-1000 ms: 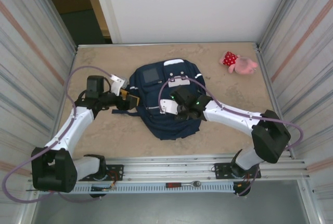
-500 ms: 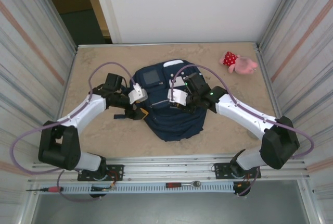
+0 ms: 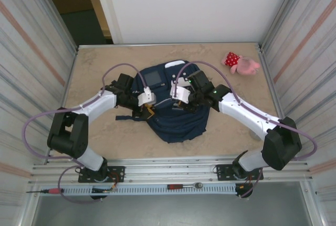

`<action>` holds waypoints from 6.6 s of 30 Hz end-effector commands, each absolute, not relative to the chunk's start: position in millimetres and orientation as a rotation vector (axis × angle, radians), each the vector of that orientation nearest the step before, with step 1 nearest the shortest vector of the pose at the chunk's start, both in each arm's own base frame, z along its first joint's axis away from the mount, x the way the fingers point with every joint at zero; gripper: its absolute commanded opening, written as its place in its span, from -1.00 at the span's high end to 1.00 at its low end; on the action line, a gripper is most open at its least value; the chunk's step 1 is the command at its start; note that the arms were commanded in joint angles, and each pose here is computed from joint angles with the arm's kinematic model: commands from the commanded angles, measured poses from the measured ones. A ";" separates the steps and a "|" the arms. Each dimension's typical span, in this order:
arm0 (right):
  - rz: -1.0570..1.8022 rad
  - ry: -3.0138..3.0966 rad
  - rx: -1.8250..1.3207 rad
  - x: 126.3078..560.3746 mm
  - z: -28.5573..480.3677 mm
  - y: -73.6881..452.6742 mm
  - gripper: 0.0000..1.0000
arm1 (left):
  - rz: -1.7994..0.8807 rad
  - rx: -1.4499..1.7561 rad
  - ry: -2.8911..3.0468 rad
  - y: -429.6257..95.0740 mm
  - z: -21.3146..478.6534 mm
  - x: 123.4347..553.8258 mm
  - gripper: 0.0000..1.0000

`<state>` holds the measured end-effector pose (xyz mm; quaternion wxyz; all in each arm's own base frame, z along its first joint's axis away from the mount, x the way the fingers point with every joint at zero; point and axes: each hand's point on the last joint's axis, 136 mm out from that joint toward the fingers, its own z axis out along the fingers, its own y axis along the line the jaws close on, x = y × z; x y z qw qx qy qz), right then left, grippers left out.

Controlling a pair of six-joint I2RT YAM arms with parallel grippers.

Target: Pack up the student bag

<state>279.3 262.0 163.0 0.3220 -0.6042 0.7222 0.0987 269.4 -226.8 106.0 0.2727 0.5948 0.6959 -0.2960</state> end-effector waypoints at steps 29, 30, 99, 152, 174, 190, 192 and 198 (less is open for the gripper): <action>1.249 2.492 0.302 201.8 207.5 233.3 -0.17 | -0.646 1.198 2.226 -221.1 109.5 249.2 1.00; 1.307 2.485 0.397 199.9 203.9 236.3 -0.18 | -0.645 1.199 2.226 -221.1 109.1 248.8 1.00; 1.421 2.262 0.769 284.0 159.2 319.6 1.00 | -0.800 1.040 2.295 -246.4 95.5 195.1 0.89; 1.564 2.734 -0.100 247.1 181.1 277.0 1.00 | -0.322 1.663 1.456 -293.8 156.9 220.5 -0.39; 1.089 2.688 -0.016 246.4 186.2 208.1 0.09 | -0.611 1.611 1.621 -313.9 142.0 207.0 1.00; 0.474 2.509 -0.439 177.6 196.6 201.9 0.08 | -0.858 1.511 1.741 -315.7 154.7 211.6 1.00; 0.442 2.510 -0.502 180.0 190.2 214.1 0.07 | -0.861 1.522 1.749 -315.2 153.0 211.5 1.00; 0.465 2.480 -0.605 185.3 186.8 247.8 0.05 | -0.884 1.525 1.749 -317.5 153.4 212.2 1.00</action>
